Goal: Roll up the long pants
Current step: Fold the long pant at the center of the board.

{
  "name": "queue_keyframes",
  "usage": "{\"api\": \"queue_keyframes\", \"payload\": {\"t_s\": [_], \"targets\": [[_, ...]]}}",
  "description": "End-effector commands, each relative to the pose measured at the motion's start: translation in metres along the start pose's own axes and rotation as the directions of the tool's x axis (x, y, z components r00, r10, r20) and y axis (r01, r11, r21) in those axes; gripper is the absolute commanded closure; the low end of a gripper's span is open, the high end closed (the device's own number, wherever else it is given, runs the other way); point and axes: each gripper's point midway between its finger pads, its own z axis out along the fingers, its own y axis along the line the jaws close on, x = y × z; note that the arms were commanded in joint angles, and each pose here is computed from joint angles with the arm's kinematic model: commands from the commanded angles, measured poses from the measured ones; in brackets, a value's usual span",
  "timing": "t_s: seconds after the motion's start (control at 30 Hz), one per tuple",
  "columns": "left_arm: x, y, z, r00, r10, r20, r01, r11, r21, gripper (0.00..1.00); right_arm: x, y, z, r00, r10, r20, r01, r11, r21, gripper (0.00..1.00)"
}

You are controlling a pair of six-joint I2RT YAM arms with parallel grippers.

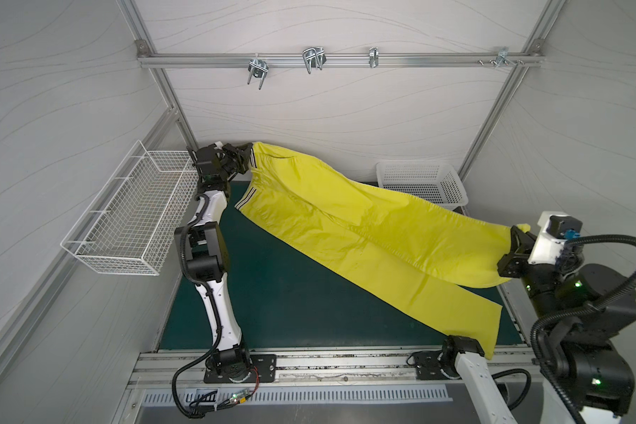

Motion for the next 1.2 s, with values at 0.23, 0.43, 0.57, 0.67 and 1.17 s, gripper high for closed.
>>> {"api": "queue_keyframes", "payload": {"t_s": [0.23, 0.43, 0.57, 0.67, 1.17], "targets": [[0.037, 0.0, -0.042, 0.991, 0.128, -0.046, -0.129, 0.991, -0.018, 1.0, 0.102, 0.02, -0.013, 0.958, 0.026, -0.286, -0.051, 0.996, -0.078, 1.0], [0.047, 0.0, -0.054, 0.985, 0.167, -0.046, -0.169, 0.984, -0.05, 1.0, 0.109, 0.01, -0.015, 0.956, 0.007, -0.294, -0.014, 1.0, -0.022, 1.0], [0.06, -0.003, -0.066, 0.981, 0.183, -0.059, -0.186, 0.981, -0.05, 1.0, 0.111, 0.012, -0.021, 0.958, 0.037, -0.285, -0.046, 0.999, -0.026, 1.0], [0.074, -0.002, -0.083, 0.976, 0.212, -0.053, -0.215, 0.975, -0.059, 1.0, 0.113, 0.015, -0.029, 0.959, 0.052, -0.278, -0.065, 0.997, -0.038, 1.0], [0.061, 0.077, -0.165, 0.947, 0.291, 0.137, -0.174, 0.821, -0.543, 1.0, 0.109, 0.028, -0.022, 0.964, 0.055, -0.259, -0.085, 0.99, -0.109, 0.53]]}}
